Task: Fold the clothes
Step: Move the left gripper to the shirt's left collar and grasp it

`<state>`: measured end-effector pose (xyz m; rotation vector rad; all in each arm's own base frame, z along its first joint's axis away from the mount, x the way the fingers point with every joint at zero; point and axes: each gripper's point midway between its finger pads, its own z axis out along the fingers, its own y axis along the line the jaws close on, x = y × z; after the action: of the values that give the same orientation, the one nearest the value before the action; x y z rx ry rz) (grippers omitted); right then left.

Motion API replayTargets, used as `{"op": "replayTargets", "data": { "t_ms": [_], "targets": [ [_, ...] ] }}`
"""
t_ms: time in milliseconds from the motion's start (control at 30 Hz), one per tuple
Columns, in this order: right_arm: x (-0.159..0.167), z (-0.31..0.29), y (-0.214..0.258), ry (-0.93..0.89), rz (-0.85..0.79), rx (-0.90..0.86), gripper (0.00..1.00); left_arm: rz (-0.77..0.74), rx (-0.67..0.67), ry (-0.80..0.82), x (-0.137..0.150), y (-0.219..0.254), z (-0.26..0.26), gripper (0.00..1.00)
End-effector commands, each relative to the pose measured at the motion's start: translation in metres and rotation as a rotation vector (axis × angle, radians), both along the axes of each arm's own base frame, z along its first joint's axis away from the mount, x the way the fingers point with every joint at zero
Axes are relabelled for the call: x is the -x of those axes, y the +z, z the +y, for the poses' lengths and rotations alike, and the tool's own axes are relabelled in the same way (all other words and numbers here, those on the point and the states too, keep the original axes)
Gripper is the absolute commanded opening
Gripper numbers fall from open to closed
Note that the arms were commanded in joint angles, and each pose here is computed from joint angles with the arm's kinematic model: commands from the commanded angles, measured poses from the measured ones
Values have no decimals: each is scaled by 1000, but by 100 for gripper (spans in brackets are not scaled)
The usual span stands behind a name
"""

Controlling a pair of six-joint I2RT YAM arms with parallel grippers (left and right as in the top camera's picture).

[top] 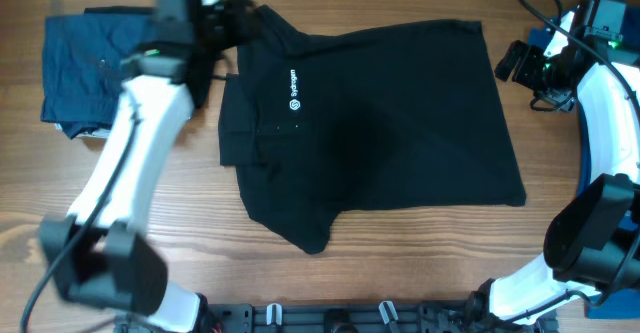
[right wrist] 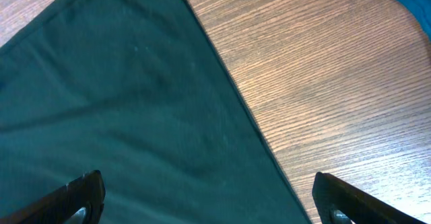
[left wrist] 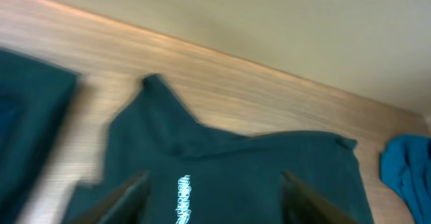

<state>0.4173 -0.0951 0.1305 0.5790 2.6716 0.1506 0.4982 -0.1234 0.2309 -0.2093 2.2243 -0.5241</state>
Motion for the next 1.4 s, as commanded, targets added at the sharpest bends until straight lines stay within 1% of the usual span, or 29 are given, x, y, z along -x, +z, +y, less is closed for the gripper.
{"op": "replayTargets", "data": {
  "t_ms": [0, 100, 233, 367, 500, 567, 833, 1000, 1167, 1200, 1267, 1367],
  "targets": [
    [-2, -3, 6, 11, -16, 17, 100, 7, 2, -105, -19, -44, -52, 66],
    [-2, -3, 6, 11, -16, 17, 100, -14, -24, -102, -35, -74, -70, 67],
    [-2, -3, 6, 11, -16, 17, 100, -26, -83, -55, -52, -113, -75, 67],
    [-2, -3, 6, 11, -16, 17, 100, -16, -115, -24, -61, -143, -70, 66],
    [-2, -3, 6, 11, -16, 17, 99, 26, -133, 2, -63, -167, -58, 65],
    [-2, -3, 6, 11, -16, 17, 100, 47, -139, 11, -64, -180, -52, 63],
    [-2, -3, 6, 11, -16, 17, 100, 87, -151, 22, -62, -196, -43, 61],
    [-2, -3, 6, 11, -16, 17, 100, 119, -119, -23, -57, -209, -52, 60],
    [-2, -3, 6, 11, -16, 17, 100, 122, -117, -27, -58, -216, -53, 59],
    [-2, -3, 6, 11, -16, 17, 100, 121, -117, -27, -58, -216, -53, 55],
    [-2, -3, 6, 11, -16, 17, 100, 119, -116, -26, -58, -215, -53, 51],
    [-2, -3, 6, 11, -16, 17, 100, 118, -116, -26, -58, -215, -53, 50]
  ]
}}
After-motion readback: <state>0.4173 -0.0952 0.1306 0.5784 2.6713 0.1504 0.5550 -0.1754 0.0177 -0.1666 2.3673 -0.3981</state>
